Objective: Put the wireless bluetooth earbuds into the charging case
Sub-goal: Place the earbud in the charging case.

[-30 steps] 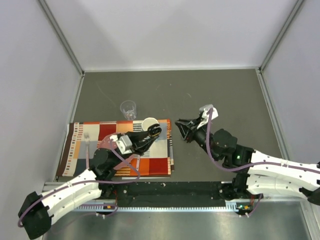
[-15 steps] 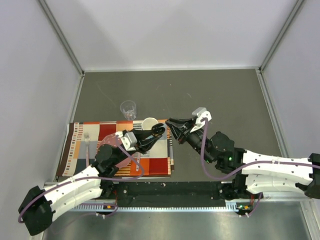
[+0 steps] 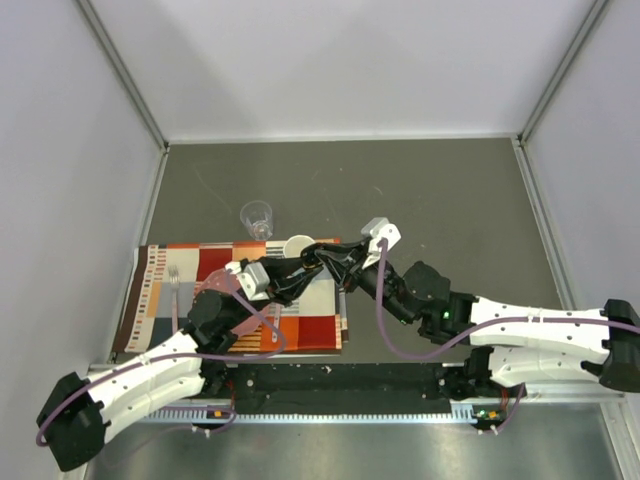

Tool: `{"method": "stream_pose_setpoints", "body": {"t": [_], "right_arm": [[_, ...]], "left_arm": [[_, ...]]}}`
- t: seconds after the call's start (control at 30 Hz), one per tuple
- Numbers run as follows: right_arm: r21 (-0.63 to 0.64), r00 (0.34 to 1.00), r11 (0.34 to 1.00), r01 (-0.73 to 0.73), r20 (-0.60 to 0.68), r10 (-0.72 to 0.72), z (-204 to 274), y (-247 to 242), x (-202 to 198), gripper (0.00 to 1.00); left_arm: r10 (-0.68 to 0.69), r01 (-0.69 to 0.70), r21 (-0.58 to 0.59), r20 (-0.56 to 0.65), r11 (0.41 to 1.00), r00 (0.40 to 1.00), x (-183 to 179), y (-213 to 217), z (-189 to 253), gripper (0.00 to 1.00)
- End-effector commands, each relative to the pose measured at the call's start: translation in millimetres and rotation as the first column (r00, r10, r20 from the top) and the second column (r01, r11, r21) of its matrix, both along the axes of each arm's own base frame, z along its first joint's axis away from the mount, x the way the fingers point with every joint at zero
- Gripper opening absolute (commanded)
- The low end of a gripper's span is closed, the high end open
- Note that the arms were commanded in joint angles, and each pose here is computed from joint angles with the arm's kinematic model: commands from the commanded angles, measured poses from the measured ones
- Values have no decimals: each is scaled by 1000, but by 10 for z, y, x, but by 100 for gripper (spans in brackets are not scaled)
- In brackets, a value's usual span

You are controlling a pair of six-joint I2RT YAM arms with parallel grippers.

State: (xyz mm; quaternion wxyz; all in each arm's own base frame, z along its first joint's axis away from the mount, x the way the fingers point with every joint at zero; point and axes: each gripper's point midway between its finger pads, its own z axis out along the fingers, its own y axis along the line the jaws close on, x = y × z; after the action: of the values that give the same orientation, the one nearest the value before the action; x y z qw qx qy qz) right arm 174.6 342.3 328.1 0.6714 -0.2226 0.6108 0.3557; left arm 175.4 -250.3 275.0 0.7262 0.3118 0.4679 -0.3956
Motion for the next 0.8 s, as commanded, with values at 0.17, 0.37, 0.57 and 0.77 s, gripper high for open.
{"method": "stream_pose_setpoints", "body": {"t": [0.17, 0.37, 0.57, 0.77], "right_arm": [[23, 999, 1000, -12, 40, 11, 225, 84, -18, 0], [-4, 999, 1000, 7, 50, -7, 179, 58, 9, 0], [-44, 997, 999, 10, 75, -7, 143, 52, 19, 0], [-85, 995, 996, -24, 93, 32, 88, 94, -26, 0]], "left_arm": [[12, -4, -123, 69, 992, 998, -61, 104, 430, 0], [9, 0, -124, 70, 992, 998, -72, 104, 427, 0], [18, -9, -132, 68, 991, 998, -67, 124, 423, 0], [30, -21, -139, 66, 990, 997, -57, 152, 428, 0]]}}
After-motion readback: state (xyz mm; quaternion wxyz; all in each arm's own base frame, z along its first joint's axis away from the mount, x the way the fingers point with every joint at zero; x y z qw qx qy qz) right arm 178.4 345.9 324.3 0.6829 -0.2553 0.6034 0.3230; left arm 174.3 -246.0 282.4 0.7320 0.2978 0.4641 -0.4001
